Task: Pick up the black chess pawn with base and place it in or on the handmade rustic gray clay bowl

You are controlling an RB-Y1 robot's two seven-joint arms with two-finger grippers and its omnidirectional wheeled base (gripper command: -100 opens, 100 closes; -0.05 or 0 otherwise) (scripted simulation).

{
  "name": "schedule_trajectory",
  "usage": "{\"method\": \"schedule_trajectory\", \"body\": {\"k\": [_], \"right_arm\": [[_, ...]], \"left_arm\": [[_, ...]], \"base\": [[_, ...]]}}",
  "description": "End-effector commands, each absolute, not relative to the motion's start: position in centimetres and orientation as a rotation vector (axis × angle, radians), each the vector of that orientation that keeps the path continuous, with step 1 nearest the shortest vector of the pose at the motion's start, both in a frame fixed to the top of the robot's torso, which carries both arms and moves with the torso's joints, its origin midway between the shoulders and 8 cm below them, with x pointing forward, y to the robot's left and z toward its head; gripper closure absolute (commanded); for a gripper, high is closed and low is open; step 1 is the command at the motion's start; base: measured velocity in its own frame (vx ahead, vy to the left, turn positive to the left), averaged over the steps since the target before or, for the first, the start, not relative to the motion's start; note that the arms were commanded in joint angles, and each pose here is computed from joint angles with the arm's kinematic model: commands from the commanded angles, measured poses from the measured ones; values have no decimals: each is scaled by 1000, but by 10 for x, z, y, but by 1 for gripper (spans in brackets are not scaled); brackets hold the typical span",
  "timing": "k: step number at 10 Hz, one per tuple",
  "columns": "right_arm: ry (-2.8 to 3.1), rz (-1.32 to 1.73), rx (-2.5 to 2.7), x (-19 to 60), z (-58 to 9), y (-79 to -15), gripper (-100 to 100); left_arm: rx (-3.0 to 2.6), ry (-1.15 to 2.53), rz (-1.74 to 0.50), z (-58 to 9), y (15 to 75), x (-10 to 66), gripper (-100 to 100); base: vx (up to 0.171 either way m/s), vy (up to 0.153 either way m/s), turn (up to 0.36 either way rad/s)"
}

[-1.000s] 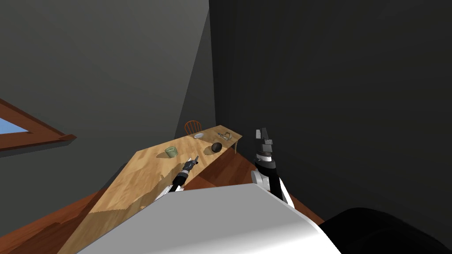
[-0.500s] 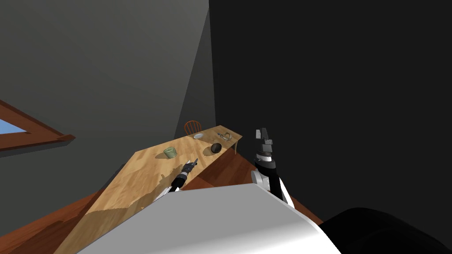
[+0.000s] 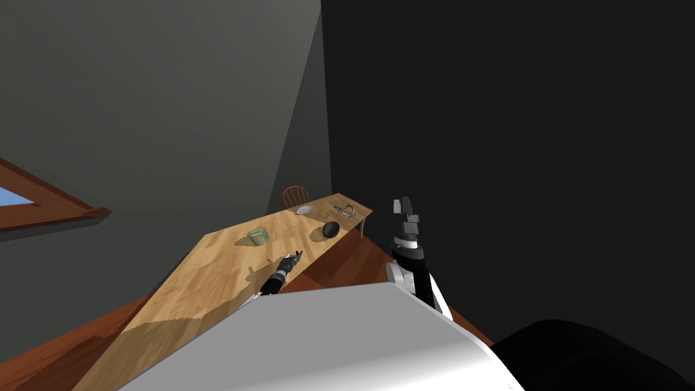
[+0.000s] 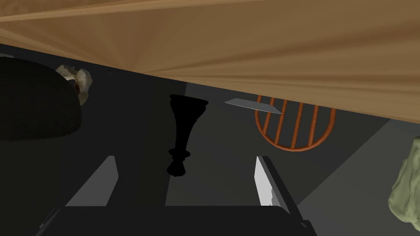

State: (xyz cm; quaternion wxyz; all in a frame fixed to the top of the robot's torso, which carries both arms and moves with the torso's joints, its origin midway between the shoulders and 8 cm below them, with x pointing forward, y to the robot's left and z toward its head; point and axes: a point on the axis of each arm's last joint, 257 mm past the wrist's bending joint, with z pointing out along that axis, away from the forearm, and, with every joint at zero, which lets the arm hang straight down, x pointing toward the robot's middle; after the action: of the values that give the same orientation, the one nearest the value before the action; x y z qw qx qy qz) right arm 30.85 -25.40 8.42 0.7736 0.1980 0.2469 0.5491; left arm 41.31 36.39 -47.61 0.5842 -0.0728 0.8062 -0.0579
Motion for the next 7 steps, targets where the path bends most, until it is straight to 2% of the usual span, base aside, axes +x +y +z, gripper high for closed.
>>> {"method": "schedule_trajectory", "body": {"k": [1,3,4,5,7], "right_arm": [[535,1189,429,308,84,-254,0],[535,1189,429,308,84,-254,0],[535,1189,429,308,84,-254,0],[535,1189,429,308,84,-254,0],[535,1189,429,308,84,-254,0]], "left_arm": [[-160,1907,-120,-485,365,409,-100],[-161,1913,-118,-487,366,408,-100],[-159,1914,-116,-488,366,407,0],[-180,1914,-106,-491,379,392,-100],[-201,1913,-96,-494,392,376,-100]], "base": [[24,-25,2],[13,-15,3],[0,0,0],[43,-23,-153],[55,-23,-85]]}}
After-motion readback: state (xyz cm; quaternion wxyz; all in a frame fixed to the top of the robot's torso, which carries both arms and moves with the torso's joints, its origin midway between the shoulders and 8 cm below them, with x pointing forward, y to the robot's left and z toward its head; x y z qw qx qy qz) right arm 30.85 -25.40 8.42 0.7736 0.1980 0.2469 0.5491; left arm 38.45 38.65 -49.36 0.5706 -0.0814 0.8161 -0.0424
